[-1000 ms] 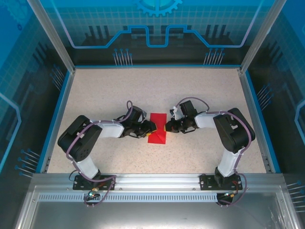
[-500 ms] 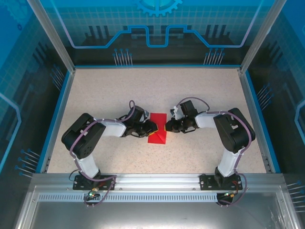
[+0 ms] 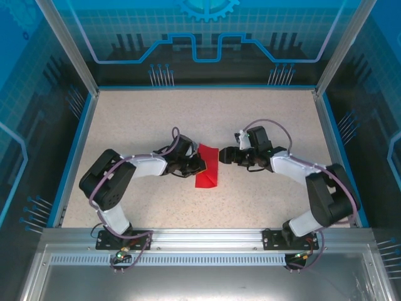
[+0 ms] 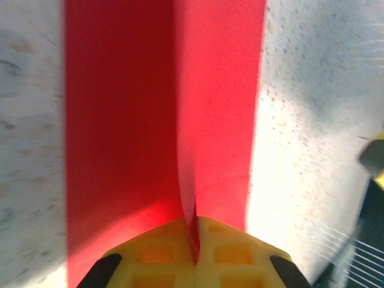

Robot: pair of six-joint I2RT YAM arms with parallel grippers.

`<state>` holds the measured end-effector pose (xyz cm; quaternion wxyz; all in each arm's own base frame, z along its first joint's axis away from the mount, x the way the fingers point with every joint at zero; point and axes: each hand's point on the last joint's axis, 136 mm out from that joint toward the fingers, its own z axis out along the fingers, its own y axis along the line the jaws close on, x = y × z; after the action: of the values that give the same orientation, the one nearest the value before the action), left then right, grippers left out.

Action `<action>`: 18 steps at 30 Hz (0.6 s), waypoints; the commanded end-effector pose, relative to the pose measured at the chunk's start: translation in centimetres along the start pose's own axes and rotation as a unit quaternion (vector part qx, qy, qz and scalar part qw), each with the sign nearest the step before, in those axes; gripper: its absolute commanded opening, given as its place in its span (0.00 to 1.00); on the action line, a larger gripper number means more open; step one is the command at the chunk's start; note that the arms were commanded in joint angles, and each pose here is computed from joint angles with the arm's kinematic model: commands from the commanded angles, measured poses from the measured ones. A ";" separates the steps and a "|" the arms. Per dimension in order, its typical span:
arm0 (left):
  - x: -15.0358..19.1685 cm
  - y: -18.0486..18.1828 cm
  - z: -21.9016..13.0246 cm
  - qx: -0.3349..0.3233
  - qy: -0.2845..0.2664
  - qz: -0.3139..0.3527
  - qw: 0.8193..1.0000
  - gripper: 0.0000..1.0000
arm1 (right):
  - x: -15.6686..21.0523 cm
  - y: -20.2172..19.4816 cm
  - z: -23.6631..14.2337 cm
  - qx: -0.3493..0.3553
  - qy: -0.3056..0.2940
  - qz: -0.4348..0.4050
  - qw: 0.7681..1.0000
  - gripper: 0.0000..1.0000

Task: Fold a paper plane with a square sheet of paper (pick it up from the middle)
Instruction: Turn over the paper at the center of the table.

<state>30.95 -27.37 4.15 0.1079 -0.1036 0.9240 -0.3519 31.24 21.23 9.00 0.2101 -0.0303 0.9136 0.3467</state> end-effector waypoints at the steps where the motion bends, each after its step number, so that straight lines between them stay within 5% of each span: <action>1: -1.5 -0.2 -3.7 -0.085 -0.037 0.072 0.993 0.02 | -0.7 -2.1 -2.2 0.062 -0.042 0.001 0.997 0.86; 8: -4.9 -0.5 -10.7 -0.258 -0.111 0.195 0.940 0.02 | -1.9 -2.2 -5.8 0.100 -0.097 -0.021 0.990 0.99; 13: -7.7 -0.6 -14.4 -0.406 -0.164 0.276 0.856 0.02 | -1.9 -3.4 -7.2 0.139 -0.116 -0.004 0.984 0.99; 18: -9.3 -0.5 -13.5 -0.520 -0.178 0.332 0.766 0.02 | -1.6 -4.7 -7.7 0.160 -0.127 0.019 0.979 0.99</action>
<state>36.23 -19.85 16.17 0.3241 0.0577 0.9391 0.0986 31.28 14.41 12.90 0.3268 0.0312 0.9158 0.2314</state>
